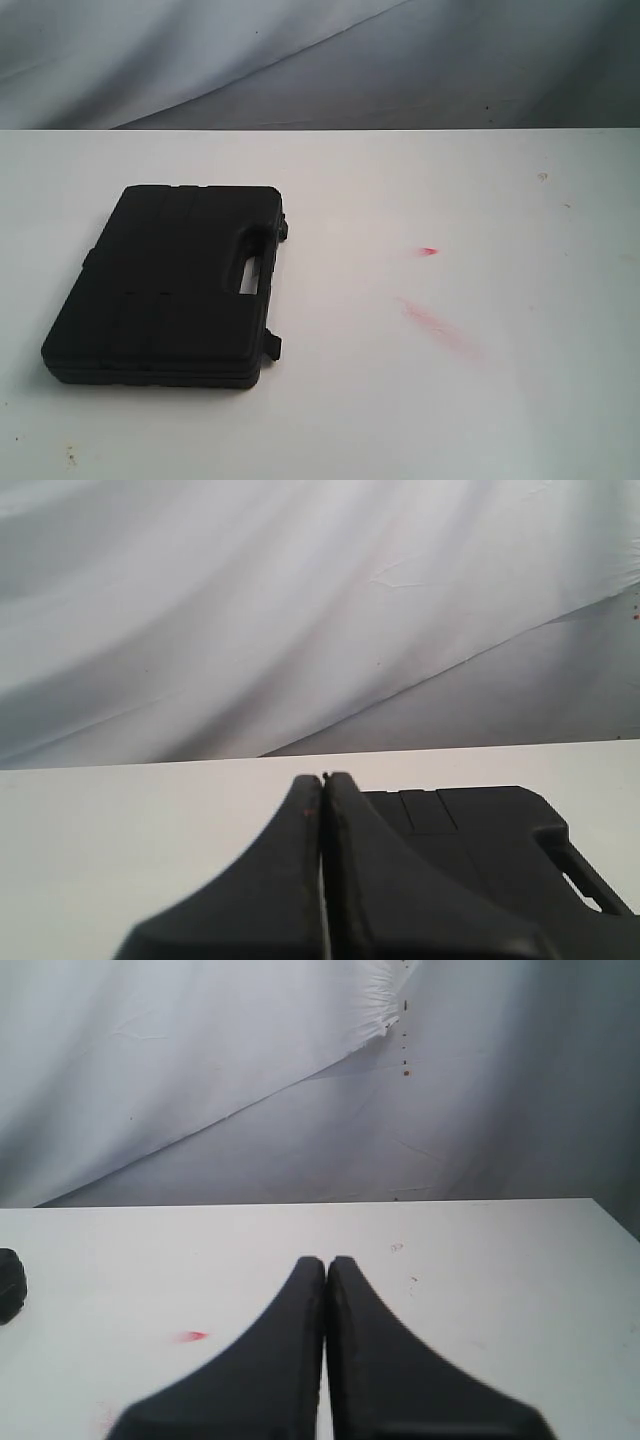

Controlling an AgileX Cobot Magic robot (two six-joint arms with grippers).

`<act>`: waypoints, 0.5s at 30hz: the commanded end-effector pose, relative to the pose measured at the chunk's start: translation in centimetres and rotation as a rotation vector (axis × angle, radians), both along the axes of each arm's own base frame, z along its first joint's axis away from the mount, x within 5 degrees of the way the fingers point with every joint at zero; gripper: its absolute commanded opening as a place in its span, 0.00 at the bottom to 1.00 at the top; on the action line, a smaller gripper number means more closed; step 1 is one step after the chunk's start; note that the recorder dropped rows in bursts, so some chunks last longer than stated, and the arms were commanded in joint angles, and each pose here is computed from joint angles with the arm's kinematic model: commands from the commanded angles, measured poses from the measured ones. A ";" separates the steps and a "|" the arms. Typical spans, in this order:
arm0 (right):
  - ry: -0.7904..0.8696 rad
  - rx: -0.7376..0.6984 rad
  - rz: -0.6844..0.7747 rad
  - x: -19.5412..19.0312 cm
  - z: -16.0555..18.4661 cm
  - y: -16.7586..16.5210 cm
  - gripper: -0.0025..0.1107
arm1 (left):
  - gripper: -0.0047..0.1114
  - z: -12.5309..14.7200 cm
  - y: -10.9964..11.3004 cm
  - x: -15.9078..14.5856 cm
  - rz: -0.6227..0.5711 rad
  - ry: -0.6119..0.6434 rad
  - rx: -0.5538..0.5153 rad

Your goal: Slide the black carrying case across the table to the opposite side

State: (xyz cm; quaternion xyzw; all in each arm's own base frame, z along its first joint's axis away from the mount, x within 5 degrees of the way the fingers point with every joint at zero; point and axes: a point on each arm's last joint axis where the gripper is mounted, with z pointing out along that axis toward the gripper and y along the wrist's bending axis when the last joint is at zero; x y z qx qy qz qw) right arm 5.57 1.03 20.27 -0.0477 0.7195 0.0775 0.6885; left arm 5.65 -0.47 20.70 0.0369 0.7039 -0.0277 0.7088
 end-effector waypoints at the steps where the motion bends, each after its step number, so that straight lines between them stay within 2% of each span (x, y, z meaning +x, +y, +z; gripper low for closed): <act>1: -0.012 0.004 -0.003 0.0 0.0 0.0 0.02 | 0.04 -0.1 0.0 0.0 -0.007 -0.002 -0.016; 8: -0.012 0.004 -0.003 0.0 0.0 0.0 0.02 | 0.04 -0.1 -0.1 0.0 -0.014 0.007 -0.103; 11: -0.012 0.004 -0.003 0.0 0.0 0.0 0.02 | 0.04 2.4 -0.1 -0.4 -0.020 -0.062 -0.145; 15: -0.012 0.004 -0.003 0.0 0.0 0.0 0.02 | 0.04 4.1 0.0 -0.9 -0.026 -0.108 -0.184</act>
